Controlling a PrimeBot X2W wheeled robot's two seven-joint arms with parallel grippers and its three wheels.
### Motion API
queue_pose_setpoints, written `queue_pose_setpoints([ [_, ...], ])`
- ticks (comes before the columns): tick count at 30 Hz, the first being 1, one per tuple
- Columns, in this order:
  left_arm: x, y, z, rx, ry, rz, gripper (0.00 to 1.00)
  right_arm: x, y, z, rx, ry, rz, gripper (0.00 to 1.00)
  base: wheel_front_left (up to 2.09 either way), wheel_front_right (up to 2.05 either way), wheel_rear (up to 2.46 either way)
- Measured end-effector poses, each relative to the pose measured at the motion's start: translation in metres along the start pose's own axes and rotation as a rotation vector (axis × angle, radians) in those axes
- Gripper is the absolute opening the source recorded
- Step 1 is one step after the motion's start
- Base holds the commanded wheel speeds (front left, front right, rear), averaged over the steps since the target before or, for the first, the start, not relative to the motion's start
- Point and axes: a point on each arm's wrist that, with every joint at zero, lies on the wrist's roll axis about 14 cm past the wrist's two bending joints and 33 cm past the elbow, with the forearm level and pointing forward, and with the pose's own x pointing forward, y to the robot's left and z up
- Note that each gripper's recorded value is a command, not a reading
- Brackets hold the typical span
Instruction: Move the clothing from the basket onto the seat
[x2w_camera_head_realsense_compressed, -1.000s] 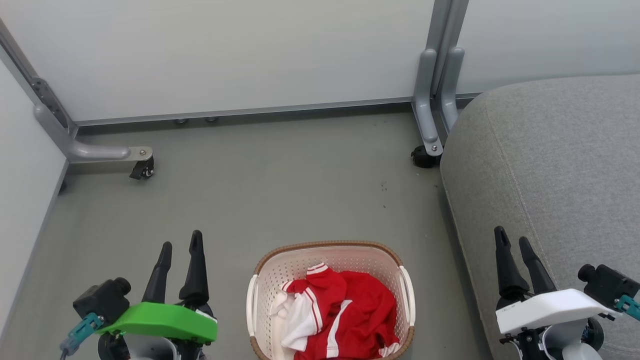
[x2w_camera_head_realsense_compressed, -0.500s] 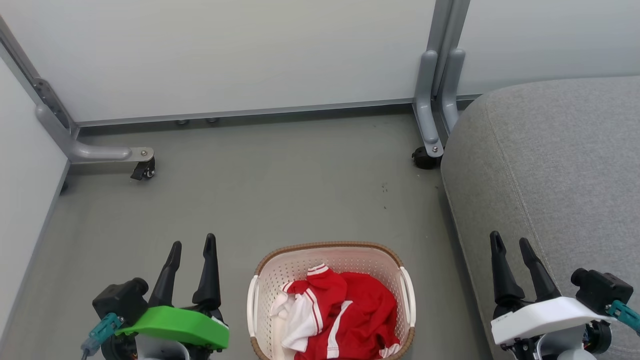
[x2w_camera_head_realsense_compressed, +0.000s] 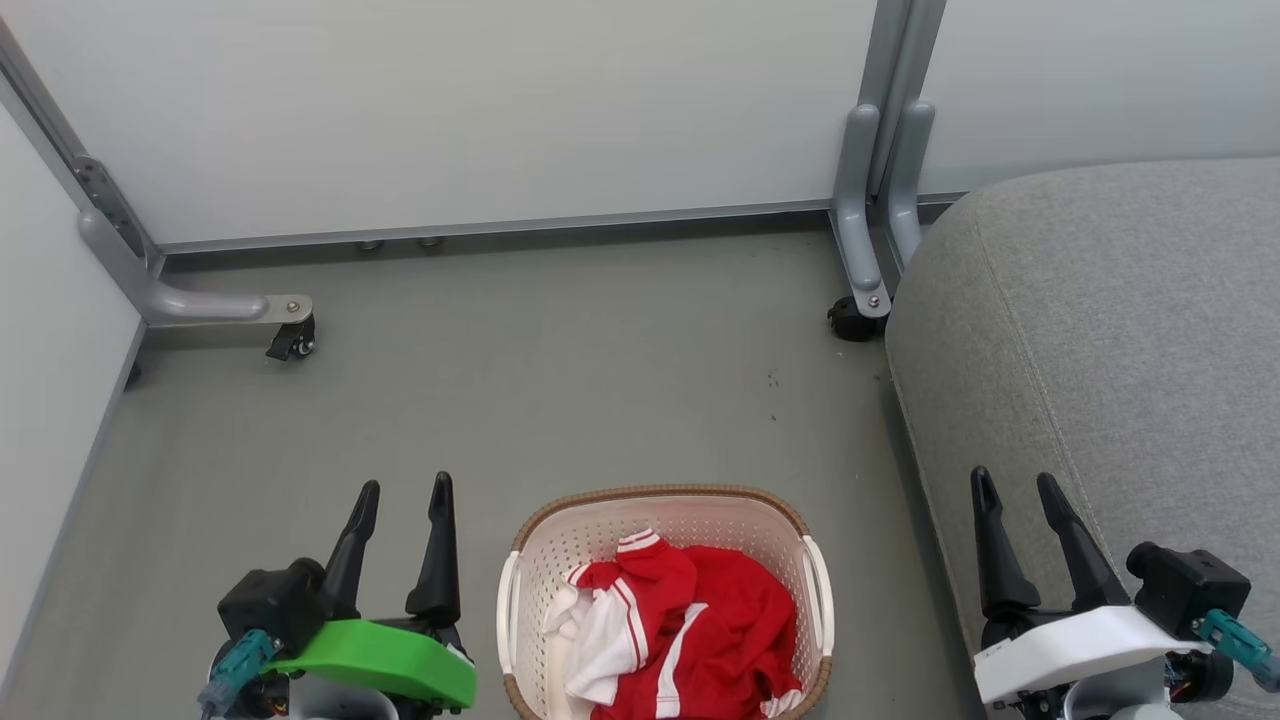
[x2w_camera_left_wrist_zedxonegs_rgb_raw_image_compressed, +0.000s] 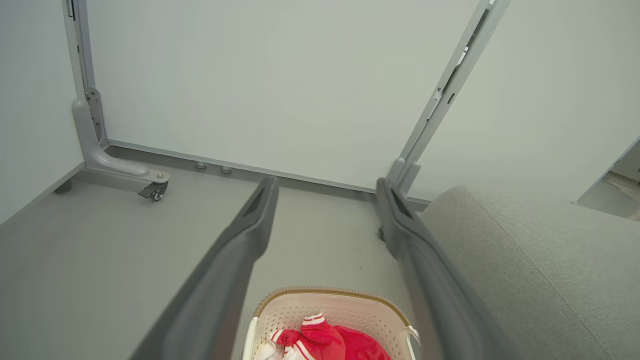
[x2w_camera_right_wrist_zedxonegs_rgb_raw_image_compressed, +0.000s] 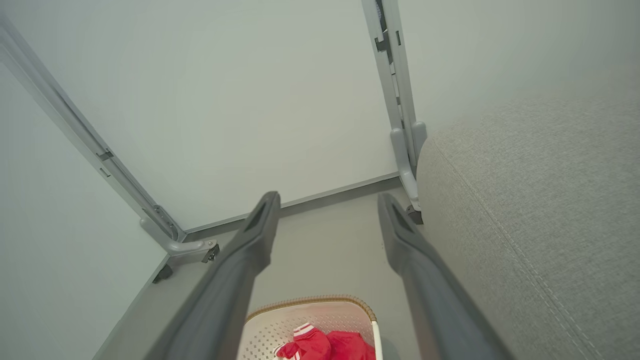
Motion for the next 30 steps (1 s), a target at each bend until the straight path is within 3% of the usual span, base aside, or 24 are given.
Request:
queue_pose_setpoints([
  [30,-0.004,-0.012,-0.008,0.197,-0.001,-0.061,1.00,-0.002,0.017,0.001,-0.219,-0.023,0.083,1.00,0.00,0.00,0.00],
])
